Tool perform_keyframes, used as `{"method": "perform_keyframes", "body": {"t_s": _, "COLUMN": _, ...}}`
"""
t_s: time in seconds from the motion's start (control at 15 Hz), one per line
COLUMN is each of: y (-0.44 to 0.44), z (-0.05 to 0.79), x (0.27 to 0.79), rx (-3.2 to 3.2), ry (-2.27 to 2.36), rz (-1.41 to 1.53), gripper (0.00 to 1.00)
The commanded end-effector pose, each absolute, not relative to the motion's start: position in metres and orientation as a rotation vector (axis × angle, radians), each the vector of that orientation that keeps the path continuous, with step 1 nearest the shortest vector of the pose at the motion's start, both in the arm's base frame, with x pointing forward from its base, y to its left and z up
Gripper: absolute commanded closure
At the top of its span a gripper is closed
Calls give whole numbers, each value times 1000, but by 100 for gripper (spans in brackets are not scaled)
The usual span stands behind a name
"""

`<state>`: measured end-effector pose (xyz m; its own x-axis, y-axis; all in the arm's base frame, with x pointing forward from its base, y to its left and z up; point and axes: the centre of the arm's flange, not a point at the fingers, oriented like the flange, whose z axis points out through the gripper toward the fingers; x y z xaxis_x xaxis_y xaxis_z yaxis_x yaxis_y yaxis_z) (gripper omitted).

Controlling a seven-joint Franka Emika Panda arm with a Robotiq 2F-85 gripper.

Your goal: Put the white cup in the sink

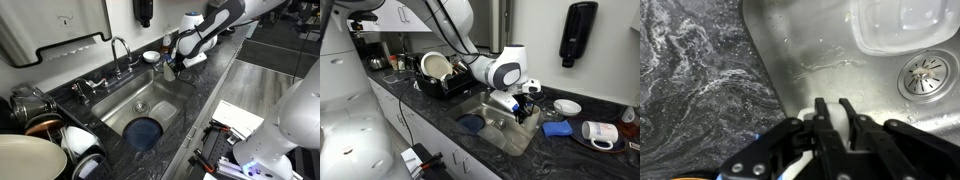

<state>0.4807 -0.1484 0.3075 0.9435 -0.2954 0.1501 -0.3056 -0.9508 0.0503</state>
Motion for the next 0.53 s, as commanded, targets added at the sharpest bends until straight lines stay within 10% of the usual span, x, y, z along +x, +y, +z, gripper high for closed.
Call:
{"method": "perform_keyframes", "body": {"t_s": 0.0, "y": -148, "z": 289, "x": 509, "rx": 3054, "ry": -428, "rz": 187, "gripper": 96}}
{"method": "perform_keyframes", "body": {"t_s": 0.47, "y": -147, "z": 222, "x": 536, "rx": 3078, "ry": -376, "rz": 24, "gripper": 96}}
